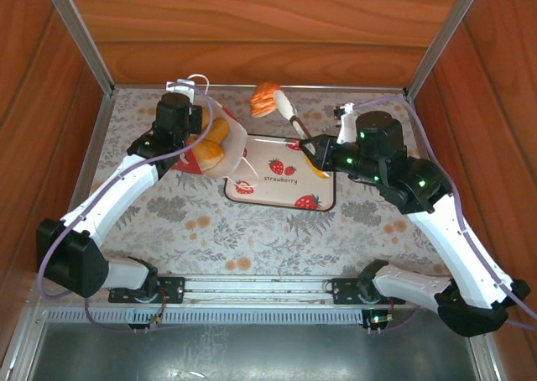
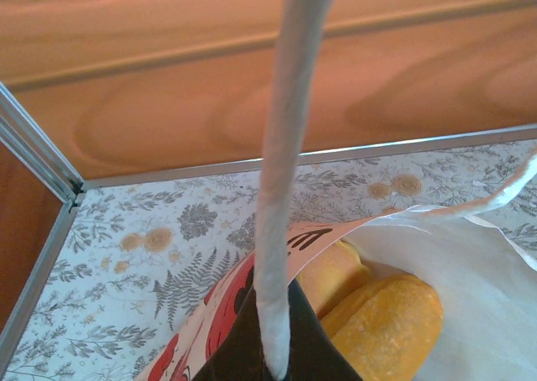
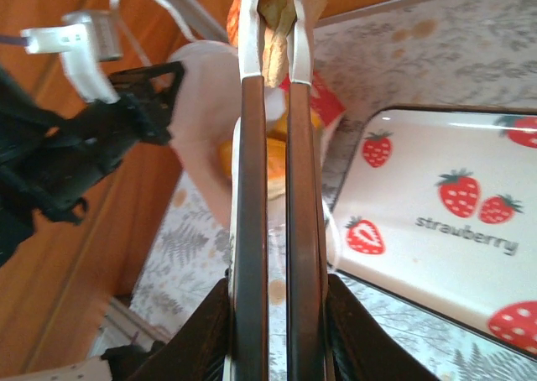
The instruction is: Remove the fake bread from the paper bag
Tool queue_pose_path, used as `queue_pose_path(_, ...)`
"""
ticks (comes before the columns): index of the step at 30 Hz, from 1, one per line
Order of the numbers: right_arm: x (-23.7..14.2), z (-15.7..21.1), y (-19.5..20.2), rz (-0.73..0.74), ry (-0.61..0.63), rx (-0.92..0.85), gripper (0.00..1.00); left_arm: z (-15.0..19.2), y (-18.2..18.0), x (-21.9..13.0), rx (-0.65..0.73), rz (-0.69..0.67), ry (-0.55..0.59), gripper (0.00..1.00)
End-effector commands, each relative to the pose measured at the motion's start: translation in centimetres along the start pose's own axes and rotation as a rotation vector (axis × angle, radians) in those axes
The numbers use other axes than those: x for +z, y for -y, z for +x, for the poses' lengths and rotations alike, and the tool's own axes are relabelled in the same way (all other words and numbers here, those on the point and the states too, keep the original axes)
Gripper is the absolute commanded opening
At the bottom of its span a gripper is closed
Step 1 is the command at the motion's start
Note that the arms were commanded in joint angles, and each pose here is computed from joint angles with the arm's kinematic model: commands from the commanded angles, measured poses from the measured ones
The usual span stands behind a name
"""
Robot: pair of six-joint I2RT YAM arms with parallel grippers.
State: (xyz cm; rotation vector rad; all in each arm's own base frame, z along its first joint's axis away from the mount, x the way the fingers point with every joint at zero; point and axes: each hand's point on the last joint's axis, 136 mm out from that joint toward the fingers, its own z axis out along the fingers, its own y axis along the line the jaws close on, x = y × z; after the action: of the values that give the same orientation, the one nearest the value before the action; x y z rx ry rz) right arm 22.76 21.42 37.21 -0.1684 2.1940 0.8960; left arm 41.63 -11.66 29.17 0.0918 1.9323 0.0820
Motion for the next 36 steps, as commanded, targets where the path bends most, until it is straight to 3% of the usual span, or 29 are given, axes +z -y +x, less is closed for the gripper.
queue_pose_path(1, 0.3, 0.0, 2.7, 0.09, 0.022, 0.025, 0.13, -2.6, -0.7, -1.4, -0.039, -0.005, 0.071, 0.0)
queue_pose_path(14, 5.9, 5.6, 9.6, 0.201, -0.127, 0.216, 0.12, -2.6, -0.6, -1.4, -0.03, -0.002, 0.071, 0.0)
queue_pose_path(28, 10.3, 6.3, 10.9, 0.18, -0.137, 0.28, 0.13, -2.3, -0.6, -1.5, -0.03, 0.001, 0.068, 0.0)
queue_pose_path(36, 10.9, 7.5, 12.5, 0.233, -0.158, 0.321, 0.13, -2.2, -0.4, -1.3, -0.028, 0.006, 0.064, 0.0)
